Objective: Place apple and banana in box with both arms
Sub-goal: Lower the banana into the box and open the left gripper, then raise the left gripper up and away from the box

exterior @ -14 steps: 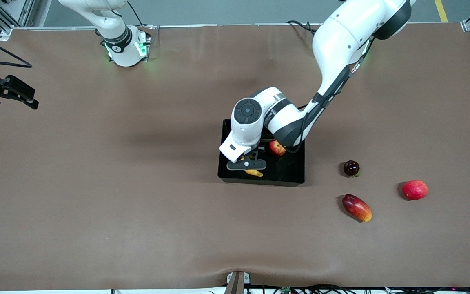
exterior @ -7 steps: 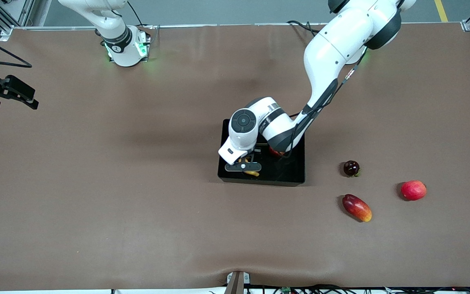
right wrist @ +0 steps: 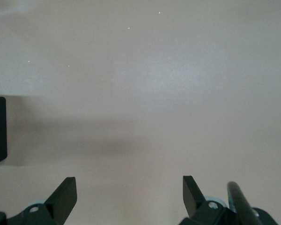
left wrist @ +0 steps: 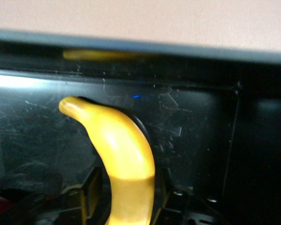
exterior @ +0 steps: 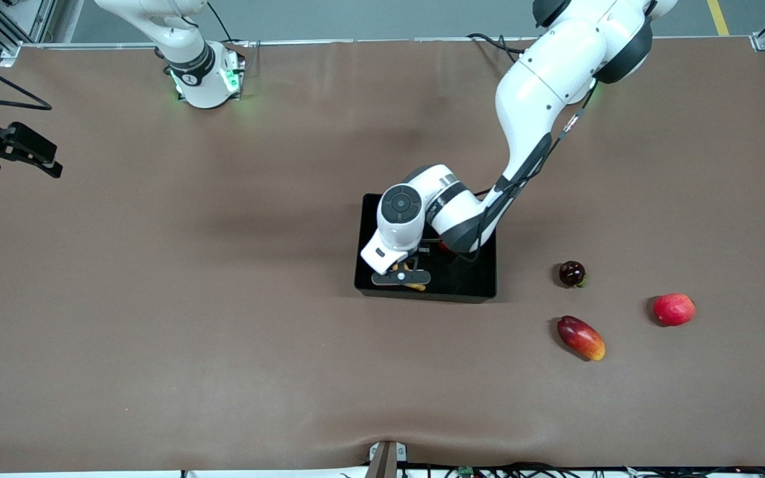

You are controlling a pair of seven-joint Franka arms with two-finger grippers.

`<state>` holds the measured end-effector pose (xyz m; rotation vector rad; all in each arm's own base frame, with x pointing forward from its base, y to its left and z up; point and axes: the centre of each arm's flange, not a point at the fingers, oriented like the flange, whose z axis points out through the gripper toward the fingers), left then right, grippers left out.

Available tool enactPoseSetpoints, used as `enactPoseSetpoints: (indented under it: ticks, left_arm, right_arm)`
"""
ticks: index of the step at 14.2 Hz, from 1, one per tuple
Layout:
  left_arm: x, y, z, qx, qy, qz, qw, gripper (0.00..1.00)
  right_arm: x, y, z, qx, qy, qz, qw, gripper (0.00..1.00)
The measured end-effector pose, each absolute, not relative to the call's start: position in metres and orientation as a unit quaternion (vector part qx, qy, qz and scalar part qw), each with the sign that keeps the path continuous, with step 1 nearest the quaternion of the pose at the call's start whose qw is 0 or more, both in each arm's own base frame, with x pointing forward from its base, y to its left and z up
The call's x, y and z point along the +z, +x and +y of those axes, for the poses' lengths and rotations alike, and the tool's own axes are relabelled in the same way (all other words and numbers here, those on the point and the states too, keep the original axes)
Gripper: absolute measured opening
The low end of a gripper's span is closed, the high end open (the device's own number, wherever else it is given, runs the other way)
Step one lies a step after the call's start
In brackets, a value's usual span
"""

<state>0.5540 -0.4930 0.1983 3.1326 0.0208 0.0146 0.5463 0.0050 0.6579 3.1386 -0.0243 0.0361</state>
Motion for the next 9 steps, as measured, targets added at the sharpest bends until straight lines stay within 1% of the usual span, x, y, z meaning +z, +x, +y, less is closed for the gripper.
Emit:
enactPoseSetpoints:
  ticks: [3,4,7,9]
  left_arm:
    - [0.238,0.575,-0.484,0.035,0.999,0.018,0.014,0.96]
    - [0.260,0.585,-0.474,0.044,0.999,0.027,0.013,1.00]
    - [0.350,0.617,-0.421,0.067,0.996,0.059,-0.007,1.00]
    - [0.415,0.627,-0.382,0.084,0.992,0.088,-0.021,1.00]
  right_arm:
    - [0.657,0.547,0.005,0.011,1.000,-0.008,0.001,1.00]
    - [0.657,0.547,0.005,0.011,1.000,-0.008,0.001,1.00]
    - [0.657,0.547,0.005,0.011,1.000,-0.008,0.001,1.00]
    - [0.657,0.547,0.004,0.011,1.000,-0.008,0.002,1.00]
